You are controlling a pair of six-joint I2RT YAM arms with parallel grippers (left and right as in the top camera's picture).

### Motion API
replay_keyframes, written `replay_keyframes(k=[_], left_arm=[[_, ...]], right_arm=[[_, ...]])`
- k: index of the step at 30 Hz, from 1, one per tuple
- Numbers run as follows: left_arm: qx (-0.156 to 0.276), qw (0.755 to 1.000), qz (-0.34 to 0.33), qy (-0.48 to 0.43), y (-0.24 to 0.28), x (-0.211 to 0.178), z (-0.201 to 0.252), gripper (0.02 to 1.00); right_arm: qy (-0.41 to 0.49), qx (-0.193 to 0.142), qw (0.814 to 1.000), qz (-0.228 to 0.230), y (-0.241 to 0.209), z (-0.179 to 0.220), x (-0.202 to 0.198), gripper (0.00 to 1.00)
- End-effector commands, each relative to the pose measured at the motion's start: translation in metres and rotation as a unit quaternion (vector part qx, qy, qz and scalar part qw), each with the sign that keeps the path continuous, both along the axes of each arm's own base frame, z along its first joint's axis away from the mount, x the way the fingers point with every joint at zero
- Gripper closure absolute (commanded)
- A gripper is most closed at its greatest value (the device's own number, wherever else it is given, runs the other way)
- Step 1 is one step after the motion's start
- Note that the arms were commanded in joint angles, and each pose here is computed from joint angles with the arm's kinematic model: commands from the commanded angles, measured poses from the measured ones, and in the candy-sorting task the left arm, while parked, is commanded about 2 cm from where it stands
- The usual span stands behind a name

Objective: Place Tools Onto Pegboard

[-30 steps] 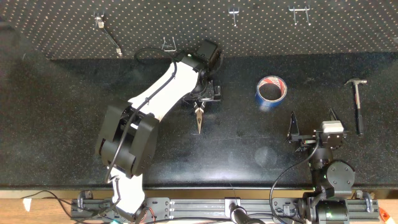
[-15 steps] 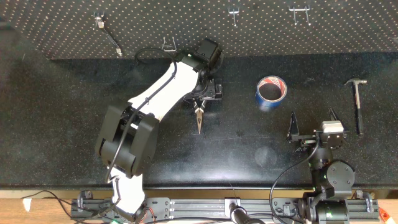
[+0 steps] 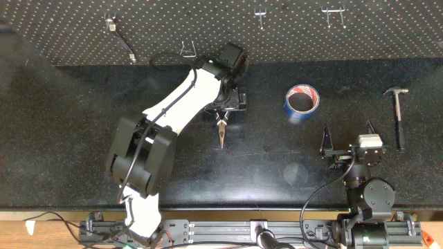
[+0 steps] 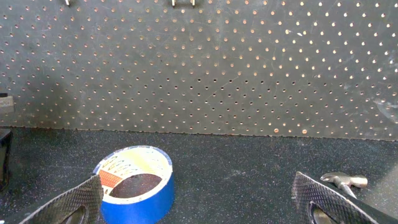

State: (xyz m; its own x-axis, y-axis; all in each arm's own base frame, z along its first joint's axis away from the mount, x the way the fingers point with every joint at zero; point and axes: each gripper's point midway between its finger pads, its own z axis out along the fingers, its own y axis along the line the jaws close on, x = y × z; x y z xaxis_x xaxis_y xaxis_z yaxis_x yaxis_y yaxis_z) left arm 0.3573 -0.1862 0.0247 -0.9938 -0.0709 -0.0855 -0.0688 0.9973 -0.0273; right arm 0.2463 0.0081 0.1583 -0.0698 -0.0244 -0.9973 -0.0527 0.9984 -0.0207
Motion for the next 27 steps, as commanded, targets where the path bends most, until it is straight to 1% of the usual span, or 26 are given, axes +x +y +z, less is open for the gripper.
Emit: replay_keyframes(k=[1,27], left_arm=[[0.014,1.0,0.008,0.004,0.0065,0.0004,-0.0081,0.023],[0.01,1.0,0.009,-0.005,0.0044,0.0056,-0.0095,0.023]], right_arm=[[-0.002,-0.006,1.0,-0.001,-0.0001,-0.0004,-0.0003,0.005],[0.0,-0.006,1.0,-0.001,-0.0001,-0.0013,-0.0001,0.005]])
